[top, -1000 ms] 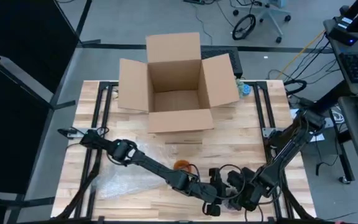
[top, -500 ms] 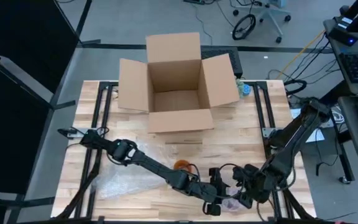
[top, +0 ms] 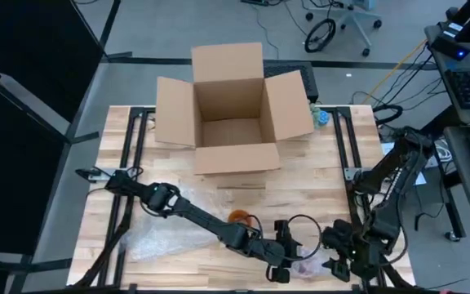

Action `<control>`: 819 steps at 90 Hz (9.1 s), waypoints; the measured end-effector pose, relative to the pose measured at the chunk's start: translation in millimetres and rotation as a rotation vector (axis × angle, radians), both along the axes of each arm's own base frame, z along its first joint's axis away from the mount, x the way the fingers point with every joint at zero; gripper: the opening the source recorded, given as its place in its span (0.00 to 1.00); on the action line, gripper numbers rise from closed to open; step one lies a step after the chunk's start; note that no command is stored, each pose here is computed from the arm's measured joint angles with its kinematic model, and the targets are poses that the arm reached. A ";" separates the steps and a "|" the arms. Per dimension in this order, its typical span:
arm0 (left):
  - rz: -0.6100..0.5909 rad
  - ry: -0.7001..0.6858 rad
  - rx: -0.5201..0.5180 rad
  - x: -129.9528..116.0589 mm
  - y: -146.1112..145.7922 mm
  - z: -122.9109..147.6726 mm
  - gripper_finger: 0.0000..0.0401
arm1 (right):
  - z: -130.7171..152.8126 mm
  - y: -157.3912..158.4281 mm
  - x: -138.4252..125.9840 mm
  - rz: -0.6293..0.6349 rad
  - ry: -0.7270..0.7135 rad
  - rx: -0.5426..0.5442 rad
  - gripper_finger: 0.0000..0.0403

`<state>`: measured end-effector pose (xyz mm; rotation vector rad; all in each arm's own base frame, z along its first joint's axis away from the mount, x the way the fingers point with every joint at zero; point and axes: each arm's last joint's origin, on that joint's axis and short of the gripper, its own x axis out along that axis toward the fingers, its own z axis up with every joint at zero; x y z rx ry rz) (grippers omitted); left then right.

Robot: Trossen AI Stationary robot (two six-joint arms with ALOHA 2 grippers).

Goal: Wrap mug
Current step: Wrap the pink mug with the transparent bubble wrap

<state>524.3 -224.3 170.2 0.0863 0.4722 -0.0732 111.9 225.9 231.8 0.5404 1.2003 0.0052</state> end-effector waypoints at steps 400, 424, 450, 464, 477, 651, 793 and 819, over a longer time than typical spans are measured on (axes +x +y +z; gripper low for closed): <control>0.075 -0.016 0.039 2.3 0.4 -5.4 0.38 | -32.8 -12.0 67.5 -0.061 -0.035 -0.121 0.49; 0.075 -0.018 0.036 2.7 0.9 -5.3 0.38 | -59.0 -9.6 82.9 -0.096 0.058 -0.148 0.49; 0.088 -0.004 0.031 2.0 1.6 -6.5 0.38 | -80.8 -5.2 91.8 -0.149 0.142 -0.139 0.38; 0.111 -0.005 0.046 2.5 4.1 -6.6 0.38 | -81.4 -7.4 90.0 -0.159 0.135 -0.168 0.09; 0.100 -0.013 0.038 2.4 2.4 -5.9 0.38 | -76.0 -3.6 90.0 -0.122 0.109 -0.177 0.12; 0.076 -0.013 0.041 2.7 1.6 -6.1 0.39 | -2.6 15.4 11.7 0.098 0.026 0.004 0.87; -0.001 0.178 0.055 -32.1 -38.1 41.8 0.38 | -64.7 39.0 46.2 0.055 -0.181 -0.282 0.87; -0.019 0.119 -0.026 -14.7 -21.9 41.7 0.39 | -64.7 38.3 47.0 0.048 -0.183 -0.285 0.87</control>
